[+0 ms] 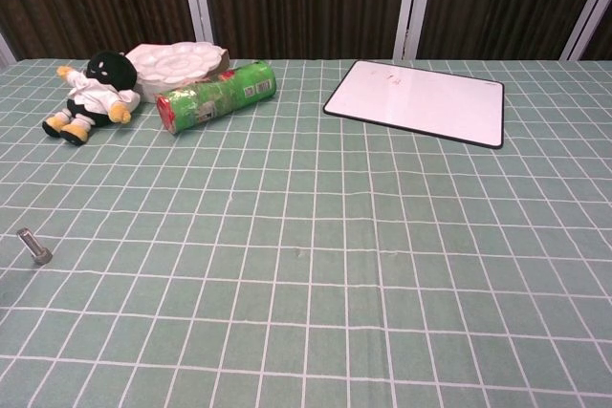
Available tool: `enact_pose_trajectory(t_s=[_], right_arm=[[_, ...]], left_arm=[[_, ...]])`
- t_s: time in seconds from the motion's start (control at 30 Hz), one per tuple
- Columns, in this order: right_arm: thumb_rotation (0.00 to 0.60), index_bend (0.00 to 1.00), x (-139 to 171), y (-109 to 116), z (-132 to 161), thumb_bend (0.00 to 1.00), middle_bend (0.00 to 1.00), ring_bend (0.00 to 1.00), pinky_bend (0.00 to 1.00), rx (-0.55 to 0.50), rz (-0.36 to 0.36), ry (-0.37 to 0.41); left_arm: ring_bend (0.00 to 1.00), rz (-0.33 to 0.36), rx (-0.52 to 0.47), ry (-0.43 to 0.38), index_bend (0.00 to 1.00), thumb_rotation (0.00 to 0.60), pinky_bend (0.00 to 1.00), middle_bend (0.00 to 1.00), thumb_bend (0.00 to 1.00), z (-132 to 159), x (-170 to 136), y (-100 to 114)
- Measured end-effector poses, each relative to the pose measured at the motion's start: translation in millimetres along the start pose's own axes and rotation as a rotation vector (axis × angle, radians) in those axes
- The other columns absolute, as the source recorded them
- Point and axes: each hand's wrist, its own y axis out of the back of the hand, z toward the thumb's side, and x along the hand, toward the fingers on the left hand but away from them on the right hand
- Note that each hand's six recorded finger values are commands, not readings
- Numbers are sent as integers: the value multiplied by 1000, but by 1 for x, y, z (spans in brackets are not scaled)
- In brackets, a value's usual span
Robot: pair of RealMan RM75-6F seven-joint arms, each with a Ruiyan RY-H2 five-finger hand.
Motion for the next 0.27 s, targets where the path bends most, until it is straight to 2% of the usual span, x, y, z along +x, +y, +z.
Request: enact_pose_trajectory(t_s=[0.13,0.27], right_arm=[[600,0,1,2,3,180,0,0,0,-6,-2,15],[600,0,4,5,3,181,0,0,0,-13,-15,16]], left_arm=[[0,47,-37,-9,0,600,53,24,393,-2,-19,19],[0,65,-10,8,0,600,34,4,382,-6,-28,27]])
